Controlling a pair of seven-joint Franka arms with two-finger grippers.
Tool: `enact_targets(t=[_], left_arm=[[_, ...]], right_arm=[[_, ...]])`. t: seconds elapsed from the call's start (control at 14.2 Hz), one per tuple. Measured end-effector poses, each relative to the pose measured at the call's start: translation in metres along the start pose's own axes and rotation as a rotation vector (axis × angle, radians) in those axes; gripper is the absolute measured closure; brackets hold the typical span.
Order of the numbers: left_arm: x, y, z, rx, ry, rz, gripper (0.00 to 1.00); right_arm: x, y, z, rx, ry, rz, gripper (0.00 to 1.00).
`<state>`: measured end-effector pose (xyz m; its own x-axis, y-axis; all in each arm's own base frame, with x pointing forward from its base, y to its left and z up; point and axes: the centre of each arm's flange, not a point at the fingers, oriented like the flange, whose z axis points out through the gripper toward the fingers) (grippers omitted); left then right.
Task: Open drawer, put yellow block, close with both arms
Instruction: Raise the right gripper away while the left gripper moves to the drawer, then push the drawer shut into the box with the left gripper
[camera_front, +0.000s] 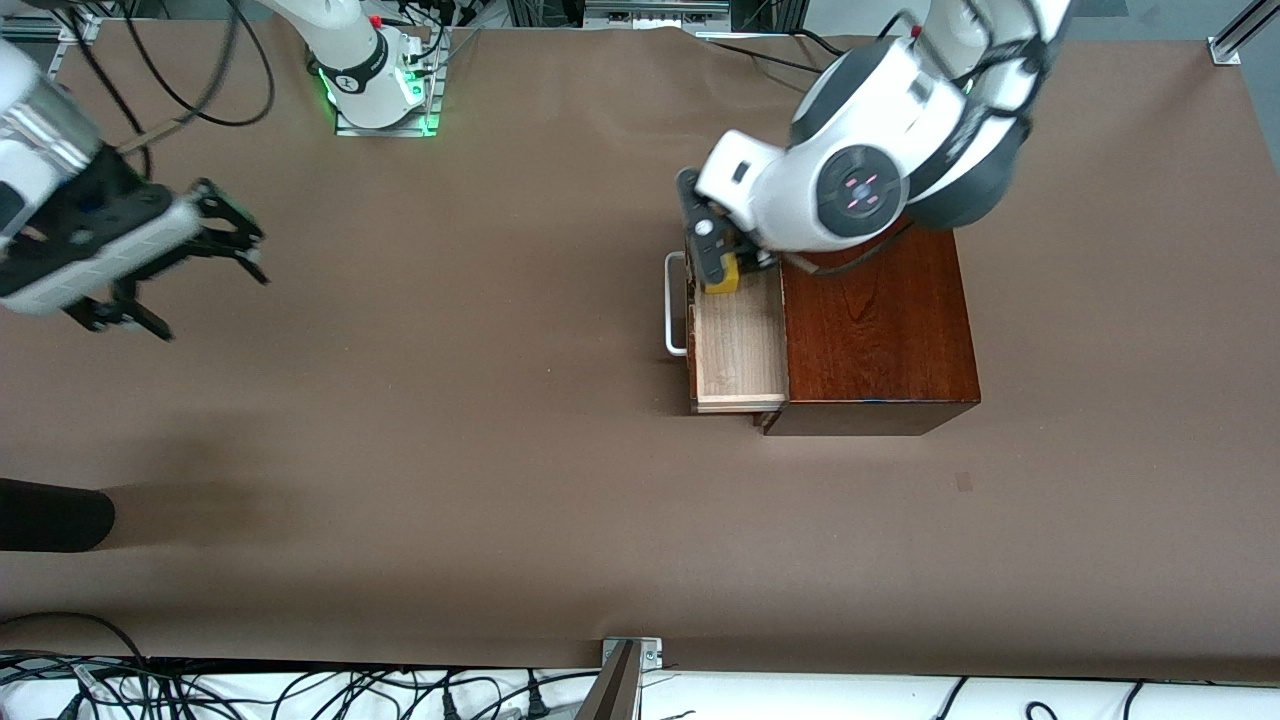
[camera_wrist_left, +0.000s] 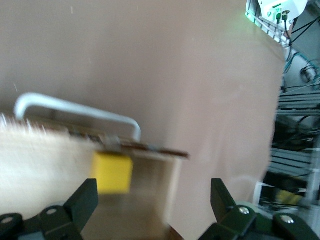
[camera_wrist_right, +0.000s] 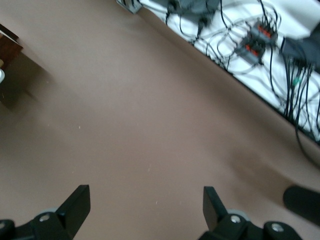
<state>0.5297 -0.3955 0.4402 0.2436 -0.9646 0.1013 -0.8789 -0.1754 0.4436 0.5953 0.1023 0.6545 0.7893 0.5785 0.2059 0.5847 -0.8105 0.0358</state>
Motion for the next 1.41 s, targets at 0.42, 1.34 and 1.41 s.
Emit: enact_targets(t=[0.42,1.34,1.41], left_arm=[[0.078,0.011,0.114,0.183,-0.144,0.314,0.00],[0.060,-0.021,0.164,0.199,-0.293,0.316,0.00],[0.056,-0.020,0.163,0.204,-0.344,0.322,0.00]], right_arm=[[-0.038,0.002,0.057,0.029,-0.059,0.125,0.00],[-0.058,0.005,0.102,0.013,-0.105,0.252,0.00],[-0.058,0.005,0.103,0.013,-0.108,0.261,0.00]])
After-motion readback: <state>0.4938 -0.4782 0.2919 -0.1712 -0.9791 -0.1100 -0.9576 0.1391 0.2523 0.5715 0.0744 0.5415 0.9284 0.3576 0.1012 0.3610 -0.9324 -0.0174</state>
